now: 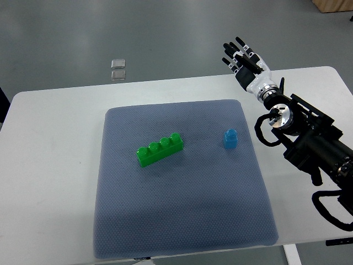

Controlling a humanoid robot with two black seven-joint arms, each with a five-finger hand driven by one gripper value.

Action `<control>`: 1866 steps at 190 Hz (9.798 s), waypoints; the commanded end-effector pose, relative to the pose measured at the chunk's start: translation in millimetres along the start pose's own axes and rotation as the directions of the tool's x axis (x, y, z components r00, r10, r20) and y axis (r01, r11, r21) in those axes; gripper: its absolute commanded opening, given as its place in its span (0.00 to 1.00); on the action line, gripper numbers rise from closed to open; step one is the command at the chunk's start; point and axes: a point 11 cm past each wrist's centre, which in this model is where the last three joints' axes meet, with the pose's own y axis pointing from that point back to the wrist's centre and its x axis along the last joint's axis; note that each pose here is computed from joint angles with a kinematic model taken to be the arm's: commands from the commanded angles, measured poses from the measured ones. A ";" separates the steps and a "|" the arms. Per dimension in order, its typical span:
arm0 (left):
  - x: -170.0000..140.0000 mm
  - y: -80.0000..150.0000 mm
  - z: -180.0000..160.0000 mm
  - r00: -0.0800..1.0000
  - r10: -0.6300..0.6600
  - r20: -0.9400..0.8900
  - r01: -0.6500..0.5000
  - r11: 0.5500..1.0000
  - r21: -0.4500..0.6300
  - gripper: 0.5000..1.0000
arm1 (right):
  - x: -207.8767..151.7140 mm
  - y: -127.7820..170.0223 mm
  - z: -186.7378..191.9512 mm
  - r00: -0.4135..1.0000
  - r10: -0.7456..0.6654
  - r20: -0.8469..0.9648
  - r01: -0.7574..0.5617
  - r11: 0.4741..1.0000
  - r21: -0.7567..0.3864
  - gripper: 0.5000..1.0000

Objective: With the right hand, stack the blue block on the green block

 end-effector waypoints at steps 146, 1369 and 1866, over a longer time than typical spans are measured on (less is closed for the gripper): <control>3.9 0.0 -0.6 1.000 0.011 0.001 -0.011 1.000 -0.003 1.00 | 0.9 -1.0 -4.0 1.000 0.011 0.010 -0.012 1.000 0.011 0.83; 3.9 0.0 -0.6 1.000 0.011 0.001 -0.011 1.000 -0.003 1.00 | -27.8 56.8 32.2 -0.510 -0.699 -0.501 -0.248 0.677 -0.693 0.55; 3.9 0.0 -0.6 1.000 0.011 0.001 -0.011 1.000 -0.003 1.00 | -142.0 68.8 73.2 -0.729 -0.374 -0.573 0.252 0.632 -0.733 0.04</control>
